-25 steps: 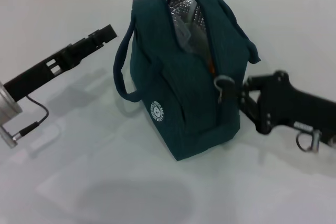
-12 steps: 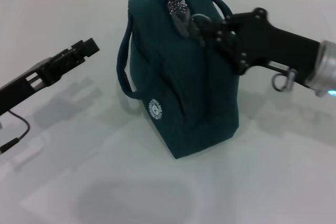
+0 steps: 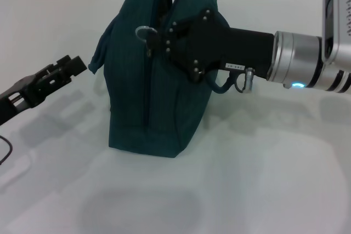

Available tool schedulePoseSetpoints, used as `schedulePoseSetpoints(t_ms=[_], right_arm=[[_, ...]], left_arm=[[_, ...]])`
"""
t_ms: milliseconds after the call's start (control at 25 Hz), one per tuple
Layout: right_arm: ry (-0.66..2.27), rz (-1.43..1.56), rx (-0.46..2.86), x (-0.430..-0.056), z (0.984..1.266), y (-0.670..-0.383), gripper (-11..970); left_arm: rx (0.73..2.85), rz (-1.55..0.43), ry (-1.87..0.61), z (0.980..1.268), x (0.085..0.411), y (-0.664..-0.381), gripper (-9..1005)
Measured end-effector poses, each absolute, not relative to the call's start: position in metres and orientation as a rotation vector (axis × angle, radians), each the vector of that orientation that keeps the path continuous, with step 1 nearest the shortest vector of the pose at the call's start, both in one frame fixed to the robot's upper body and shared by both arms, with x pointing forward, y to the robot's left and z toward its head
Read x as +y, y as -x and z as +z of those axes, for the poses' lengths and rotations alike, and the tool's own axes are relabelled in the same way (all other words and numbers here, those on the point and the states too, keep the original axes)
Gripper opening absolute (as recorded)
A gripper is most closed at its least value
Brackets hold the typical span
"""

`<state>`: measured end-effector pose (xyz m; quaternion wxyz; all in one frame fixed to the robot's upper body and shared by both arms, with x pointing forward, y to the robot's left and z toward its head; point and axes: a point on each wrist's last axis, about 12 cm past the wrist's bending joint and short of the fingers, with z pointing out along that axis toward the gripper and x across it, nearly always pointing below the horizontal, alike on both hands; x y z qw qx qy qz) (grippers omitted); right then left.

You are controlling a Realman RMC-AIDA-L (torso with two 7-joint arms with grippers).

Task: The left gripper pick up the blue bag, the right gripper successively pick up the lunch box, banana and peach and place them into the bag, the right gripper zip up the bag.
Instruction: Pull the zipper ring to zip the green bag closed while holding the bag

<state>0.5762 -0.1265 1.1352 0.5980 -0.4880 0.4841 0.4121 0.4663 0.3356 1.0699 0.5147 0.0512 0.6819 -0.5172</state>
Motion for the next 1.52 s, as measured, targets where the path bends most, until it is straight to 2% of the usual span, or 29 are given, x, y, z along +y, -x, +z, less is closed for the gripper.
schedulePoseSetpoints(t_ms=[320,600,1120,1240,1440,1520], right_arm=[[1.12,0.971,1.152,-0.128,1.128,-0.572,5],[1.115,0.974,1.153,-0.127,1.128,-0.571,5],[1.083,0.969,1.154,-0.133,1.127,-0.57,4],[1.075,0.97,1.158,-0.134,1.126,-0.57,4],[1.026,0.991,1.174,-0.136,1.127,-0.57,4],[1.004,1.014,1.194,-0.137,1.126,-0.57,4]], left_arm=[[1.703,-1.24,-0.241,1.06,0.325,-0.458,841],[1.728,-1.299,-0.391,1.059,0.296,-0.473,818],[1.77,-1.246,-0.348,1.056,0.295,-0.486,776],[1.77,-1.245,-0.354,1.056,0.294,-0.486,555],[1.76,-1.256,-0.367,1.057,0.292,-0.485,340],[1.758,-1.265,-0.372,1.057,0.29,-0.486,313]])
